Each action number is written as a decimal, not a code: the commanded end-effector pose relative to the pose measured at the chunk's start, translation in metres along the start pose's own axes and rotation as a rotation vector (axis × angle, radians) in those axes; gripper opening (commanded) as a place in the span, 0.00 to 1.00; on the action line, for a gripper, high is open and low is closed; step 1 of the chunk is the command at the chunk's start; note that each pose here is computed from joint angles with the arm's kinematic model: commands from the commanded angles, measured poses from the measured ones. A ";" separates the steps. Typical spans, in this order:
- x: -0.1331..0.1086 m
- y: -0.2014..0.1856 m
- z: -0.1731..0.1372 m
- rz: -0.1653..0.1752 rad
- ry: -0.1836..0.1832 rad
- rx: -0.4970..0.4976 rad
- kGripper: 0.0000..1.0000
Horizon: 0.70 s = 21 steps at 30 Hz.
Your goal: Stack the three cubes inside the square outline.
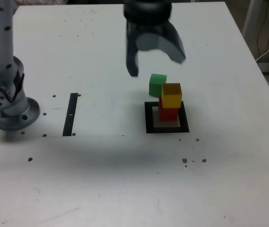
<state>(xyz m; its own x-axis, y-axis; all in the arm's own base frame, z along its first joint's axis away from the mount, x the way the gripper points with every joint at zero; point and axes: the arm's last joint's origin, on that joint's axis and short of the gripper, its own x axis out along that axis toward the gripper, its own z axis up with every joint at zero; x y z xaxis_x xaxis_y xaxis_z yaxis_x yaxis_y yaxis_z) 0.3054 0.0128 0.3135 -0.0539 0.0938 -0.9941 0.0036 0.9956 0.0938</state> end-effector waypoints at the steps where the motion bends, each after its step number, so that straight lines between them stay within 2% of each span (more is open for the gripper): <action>1: -0.001 0.008 -0.005 0.004 0.011 0.015 0.99; 12: 0.015 0.029 0.000 0.041 0.098 0.130 0.99; 18: 0.035 0.035 0.017 0.022 0.135 0.126 0.99; 21: 0.044 0.038 0.029 0.013 0.138 0.118 0.99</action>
<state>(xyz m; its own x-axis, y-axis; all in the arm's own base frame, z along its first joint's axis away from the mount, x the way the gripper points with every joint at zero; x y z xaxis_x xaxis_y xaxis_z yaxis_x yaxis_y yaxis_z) 0.3259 0.0534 0.2738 -0.1991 0.1155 -0.9731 0.1261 0.9878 0.0915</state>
